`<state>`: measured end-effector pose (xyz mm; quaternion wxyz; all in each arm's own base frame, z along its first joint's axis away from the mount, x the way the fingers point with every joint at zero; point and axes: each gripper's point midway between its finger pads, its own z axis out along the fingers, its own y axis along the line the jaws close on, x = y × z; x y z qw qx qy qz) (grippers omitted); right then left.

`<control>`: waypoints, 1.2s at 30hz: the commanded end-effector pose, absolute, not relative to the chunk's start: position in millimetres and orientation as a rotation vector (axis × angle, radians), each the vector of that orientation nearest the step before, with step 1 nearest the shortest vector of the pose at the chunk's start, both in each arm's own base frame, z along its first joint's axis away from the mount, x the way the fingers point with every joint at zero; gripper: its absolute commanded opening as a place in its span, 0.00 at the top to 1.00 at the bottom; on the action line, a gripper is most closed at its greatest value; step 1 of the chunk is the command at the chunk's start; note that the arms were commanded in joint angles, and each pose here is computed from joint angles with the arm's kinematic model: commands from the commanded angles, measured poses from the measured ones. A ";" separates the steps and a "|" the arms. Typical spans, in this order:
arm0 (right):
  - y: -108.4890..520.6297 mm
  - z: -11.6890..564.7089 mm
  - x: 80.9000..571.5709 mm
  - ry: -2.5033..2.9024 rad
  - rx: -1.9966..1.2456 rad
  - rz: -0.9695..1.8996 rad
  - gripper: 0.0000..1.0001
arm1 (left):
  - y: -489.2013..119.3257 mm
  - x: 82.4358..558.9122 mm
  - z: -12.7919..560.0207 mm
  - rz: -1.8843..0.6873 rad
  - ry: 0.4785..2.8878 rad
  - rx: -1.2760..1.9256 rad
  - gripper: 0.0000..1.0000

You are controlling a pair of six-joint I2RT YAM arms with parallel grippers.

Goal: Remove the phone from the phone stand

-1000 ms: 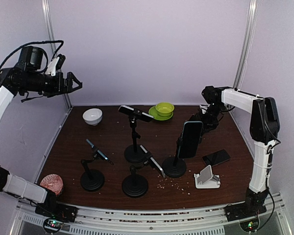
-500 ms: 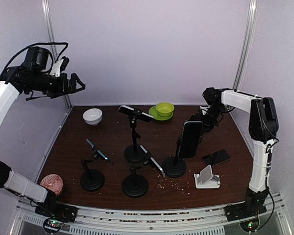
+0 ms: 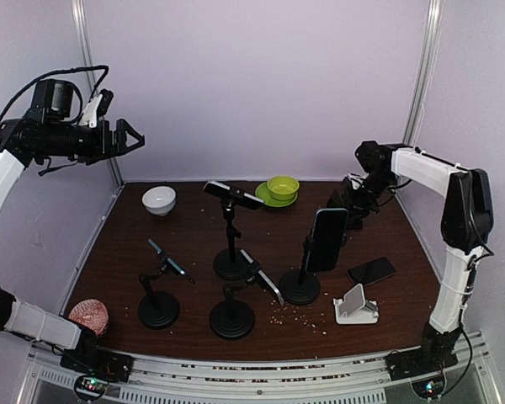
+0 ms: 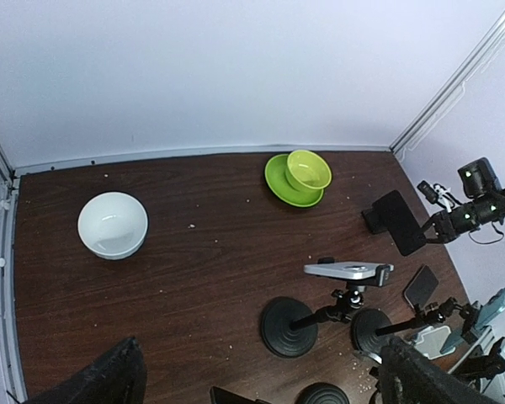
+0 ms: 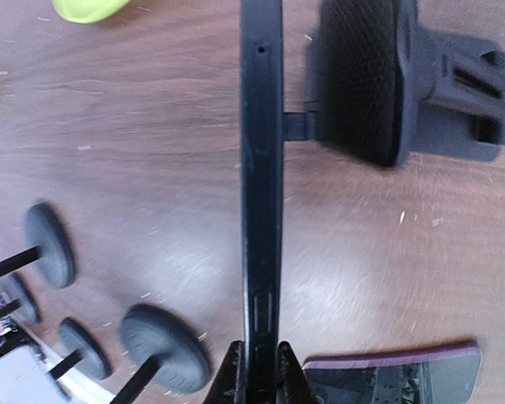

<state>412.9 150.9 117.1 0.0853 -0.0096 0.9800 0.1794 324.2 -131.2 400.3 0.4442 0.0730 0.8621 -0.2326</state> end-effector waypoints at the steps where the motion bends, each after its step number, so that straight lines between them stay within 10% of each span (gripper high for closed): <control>1: 166.9 195.0 400.9 2.752 -0.006 0.686 0.98 | -142.4 324.0 424.4 -0.661 2.045 0.199 0.07; 19: 254.4 453.4 253.8 1.845 -0.353 1.552 1.00 | -234.2 253.9 473.3 -1.102 1.869 0.544 0.08; 36: 360.8 440.4 79.8 1.731 -1.133 1.938 1.00 | -296.1 145.0 467.9 -1.606 1.758 0.745 0.15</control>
